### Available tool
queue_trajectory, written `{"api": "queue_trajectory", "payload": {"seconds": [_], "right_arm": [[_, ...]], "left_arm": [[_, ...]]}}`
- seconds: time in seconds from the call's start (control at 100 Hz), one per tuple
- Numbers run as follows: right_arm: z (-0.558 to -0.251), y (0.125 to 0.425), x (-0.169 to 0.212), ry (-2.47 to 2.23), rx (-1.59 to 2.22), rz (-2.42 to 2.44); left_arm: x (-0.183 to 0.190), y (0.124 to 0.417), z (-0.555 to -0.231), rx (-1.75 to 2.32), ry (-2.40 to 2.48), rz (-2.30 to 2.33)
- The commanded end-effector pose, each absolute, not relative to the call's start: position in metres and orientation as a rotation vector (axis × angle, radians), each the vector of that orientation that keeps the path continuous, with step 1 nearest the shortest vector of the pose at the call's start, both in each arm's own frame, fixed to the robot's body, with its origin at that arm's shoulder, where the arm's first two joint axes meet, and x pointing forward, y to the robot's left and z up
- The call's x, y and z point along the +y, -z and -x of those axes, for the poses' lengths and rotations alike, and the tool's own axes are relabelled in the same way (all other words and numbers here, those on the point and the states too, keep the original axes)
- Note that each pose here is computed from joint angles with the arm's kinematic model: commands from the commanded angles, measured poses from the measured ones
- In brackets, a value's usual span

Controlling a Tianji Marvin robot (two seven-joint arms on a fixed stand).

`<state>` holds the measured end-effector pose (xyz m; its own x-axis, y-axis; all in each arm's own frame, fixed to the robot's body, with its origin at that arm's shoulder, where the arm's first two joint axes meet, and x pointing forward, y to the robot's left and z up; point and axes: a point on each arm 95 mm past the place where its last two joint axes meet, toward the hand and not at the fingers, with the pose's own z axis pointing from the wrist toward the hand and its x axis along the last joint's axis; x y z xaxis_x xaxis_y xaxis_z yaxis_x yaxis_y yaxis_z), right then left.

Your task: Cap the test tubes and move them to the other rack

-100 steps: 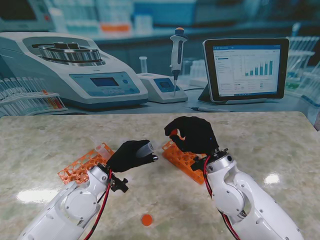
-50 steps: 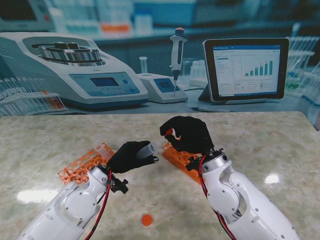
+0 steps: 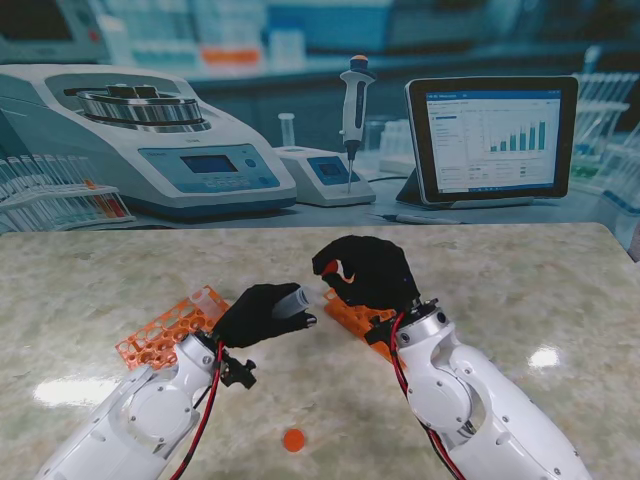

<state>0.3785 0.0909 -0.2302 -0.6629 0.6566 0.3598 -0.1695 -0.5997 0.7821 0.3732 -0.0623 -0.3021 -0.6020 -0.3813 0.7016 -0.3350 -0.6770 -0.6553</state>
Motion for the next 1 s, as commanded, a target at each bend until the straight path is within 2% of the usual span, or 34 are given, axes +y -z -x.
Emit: {"api": "queue_trajectory", "payload": {"seconds": [0.0,0.99], "right_arm": [[-0.377,0.233,0.093,-2.273,1.009,-0.906],[-0.347,0.229,0.099,-2.331,0.999,-0.852]], "left_arm": [[-0.063,0.300,-0.372,1.252,2.494,1.382],[-0.064,0.299,-0.372,1.248,2.493,1.385]]}}
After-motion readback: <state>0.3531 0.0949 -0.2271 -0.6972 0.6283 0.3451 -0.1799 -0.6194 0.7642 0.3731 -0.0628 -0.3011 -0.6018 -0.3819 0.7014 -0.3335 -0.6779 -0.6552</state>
